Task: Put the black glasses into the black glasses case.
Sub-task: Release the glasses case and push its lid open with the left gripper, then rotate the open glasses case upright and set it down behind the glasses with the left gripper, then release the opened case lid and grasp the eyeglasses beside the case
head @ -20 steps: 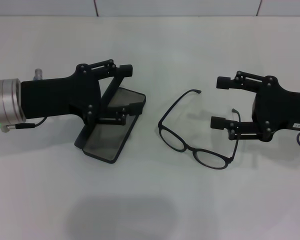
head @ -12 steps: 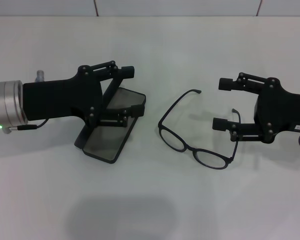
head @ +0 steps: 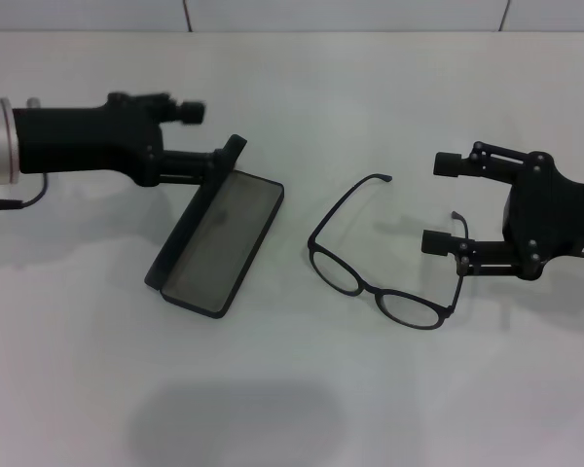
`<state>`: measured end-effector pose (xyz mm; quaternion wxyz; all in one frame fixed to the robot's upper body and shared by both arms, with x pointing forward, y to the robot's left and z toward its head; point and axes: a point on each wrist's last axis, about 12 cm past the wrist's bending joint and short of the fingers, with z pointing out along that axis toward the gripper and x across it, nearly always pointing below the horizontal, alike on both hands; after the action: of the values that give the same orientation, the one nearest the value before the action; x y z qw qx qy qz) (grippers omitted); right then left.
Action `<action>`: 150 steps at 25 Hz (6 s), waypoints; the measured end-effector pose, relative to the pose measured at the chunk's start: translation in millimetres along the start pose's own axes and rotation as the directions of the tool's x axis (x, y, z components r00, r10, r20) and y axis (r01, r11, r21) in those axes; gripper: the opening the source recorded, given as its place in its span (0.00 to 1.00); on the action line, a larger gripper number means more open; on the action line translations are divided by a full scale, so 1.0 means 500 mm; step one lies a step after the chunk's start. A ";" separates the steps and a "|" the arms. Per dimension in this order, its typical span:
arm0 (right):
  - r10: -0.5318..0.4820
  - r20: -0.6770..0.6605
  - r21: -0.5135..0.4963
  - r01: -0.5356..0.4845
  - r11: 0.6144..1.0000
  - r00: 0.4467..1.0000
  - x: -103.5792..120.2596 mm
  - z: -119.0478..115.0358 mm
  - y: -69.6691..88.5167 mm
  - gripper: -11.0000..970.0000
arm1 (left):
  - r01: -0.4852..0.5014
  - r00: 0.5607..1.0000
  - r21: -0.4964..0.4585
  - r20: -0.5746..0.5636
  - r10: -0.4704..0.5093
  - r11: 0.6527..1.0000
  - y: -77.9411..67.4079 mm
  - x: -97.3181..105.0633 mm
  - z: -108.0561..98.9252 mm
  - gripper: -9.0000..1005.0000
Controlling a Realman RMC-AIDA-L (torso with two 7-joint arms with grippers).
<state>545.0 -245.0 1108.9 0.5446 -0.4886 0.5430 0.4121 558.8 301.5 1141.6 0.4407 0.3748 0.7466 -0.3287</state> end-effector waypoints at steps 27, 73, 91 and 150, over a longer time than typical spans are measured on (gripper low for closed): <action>-0.036 -0.025 -0.007 0.036 0.999 0.999 0.005 -0.002 0.001 0.84 | 0.227 0.909 -0.297 -0.278 -0.312 0.927 0.011 0.014 0.075 0.59; -0.040 0.096 -0.012 0.041 0.999 0.995 0.041 -0.072 0.108 0.83 | -0.671 0.645 0.200 -0.318 0.695 0.714 -0.049 -0.094 0.265 0.29; 0.044 0.038 0.014 -0.044 0.999 0.998 0.003 -0.065 0.067 0.83 | -0.423 0.903 0.102 0.127 0.410 0.900 -0.075 -0.107 0.194 0.57; 0.131 -0.843 0.085 -0.111 0.990 0.522 -0.092 0.229 0.057 0.26 | -0.211 0.923 0.036 0.337 0.187 0.977 -0.073 0.024 0.156 0.65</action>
<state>535.1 -124.0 1144.3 0.1887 -0.5823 0.7754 0.1553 555.8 222.1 1105.6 0.5774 0.4034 0.6076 -0.3669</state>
